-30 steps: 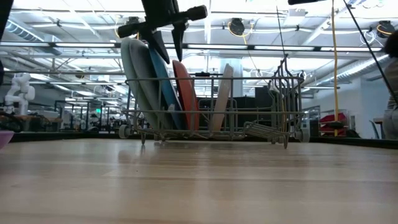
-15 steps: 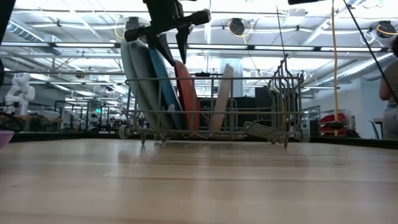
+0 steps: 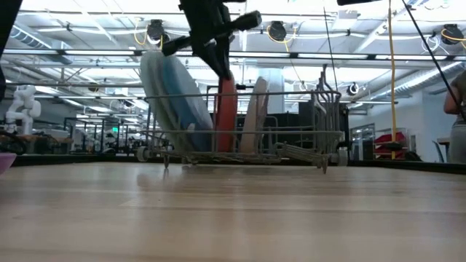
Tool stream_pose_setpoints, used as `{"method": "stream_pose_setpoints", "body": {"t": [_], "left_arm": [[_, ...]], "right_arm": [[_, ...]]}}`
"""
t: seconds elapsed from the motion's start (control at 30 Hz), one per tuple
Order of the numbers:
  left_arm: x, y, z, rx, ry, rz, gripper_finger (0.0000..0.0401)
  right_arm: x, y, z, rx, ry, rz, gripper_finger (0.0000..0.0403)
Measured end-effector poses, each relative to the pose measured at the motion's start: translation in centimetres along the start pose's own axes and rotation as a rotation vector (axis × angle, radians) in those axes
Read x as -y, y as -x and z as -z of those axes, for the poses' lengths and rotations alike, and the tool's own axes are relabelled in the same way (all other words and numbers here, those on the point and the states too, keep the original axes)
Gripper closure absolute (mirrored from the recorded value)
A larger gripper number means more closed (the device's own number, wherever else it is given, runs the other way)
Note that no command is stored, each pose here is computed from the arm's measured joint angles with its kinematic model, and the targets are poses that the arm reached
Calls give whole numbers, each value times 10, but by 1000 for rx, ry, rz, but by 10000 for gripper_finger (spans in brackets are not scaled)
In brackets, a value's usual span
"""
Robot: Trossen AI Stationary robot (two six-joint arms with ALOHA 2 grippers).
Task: Sort dishes
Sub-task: Put the orange plate into the dish rack
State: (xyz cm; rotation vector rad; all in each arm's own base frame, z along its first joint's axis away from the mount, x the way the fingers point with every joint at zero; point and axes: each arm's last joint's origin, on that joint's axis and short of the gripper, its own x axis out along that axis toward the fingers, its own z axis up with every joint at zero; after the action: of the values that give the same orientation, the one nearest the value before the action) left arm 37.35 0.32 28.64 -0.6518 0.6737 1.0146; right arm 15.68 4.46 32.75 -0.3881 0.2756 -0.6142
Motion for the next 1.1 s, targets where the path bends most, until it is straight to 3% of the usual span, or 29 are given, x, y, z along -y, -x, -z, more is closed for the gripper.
{"method": "stream_pose_setpoints", "body": {"t": [0.37,0.8,1.1], "left_arm": [[1,23,-6,47,-65,88,400],[7,43,-11,67,-426,257,401],[13,43,-17,103,-552,338,401]], "right_arm": [[0,0,-1,5,-10,2,271],[0,0,-1,8,-66,2,271],[0,0,-1,8,-129,0,271]]}}
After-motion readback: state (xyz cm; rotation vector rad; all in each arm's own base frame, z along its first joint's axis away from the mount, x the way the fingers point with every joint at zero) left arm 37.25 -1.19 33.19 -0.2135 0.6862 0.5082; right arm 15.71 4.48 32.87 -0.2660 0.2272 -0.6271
